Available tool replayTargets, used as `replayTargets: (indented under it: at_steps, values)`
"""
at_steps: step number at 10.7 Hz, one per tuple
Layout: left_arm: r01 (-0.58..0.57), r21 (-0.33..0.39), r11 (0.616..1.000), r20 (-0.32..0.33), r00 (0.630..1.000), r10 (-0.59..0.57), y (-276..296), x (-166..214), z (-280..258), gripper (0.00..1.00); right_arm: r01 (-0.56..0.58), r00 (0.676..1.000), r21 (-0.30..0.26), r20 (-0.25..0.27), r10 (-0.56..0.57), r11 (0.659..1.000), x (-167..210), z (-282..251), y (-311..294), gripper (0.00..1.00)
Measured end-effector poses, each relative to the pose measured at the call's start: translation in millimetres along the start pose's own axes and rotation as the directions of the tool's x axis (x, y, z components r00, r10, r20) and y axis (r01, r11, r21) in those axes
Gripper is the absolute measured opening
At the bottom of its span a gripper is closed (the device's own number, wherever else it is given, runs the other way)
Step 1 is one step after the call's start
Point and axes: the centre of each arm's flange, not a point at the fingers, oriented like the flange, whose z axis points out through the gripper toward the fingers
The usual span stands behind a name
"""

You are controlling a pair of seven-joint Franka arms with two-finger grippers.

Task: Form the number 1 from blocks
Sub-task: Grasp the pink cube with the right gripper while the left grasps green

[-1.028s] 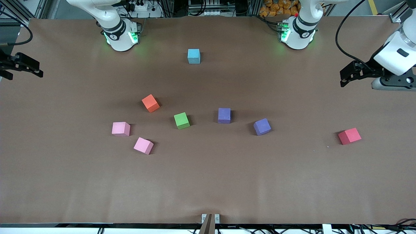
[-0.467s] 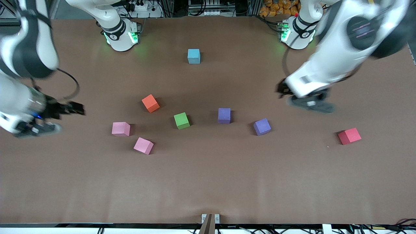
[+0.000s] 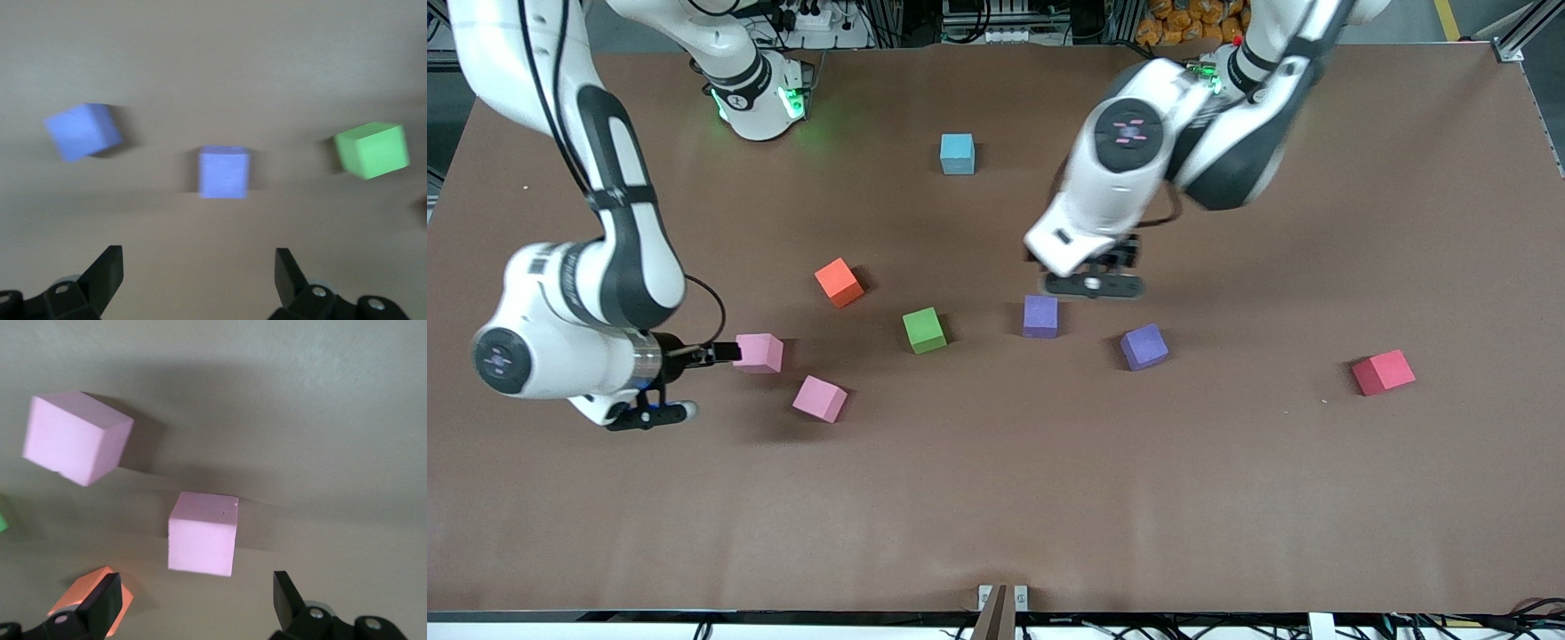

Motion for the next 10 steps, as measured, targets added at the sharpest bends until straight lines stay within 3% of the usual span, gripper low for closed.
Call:
replayTargets:
  at_steps: [4,10]
  values:
    - [0.238,-0.064,0.969,-0.035,0.97,-0.241,90,-7,66,1.0,-0.124,0.992,-0.005,0.032,0.124,0.992,6,26,0,1.0]
    - [0.309,-0.215,0.926,-0.081,0.94,-0.333,149,-11,124,1.0,-0.125,0.99,-0.021,0.067,0.126,0.992,14,61,-8,1.0]
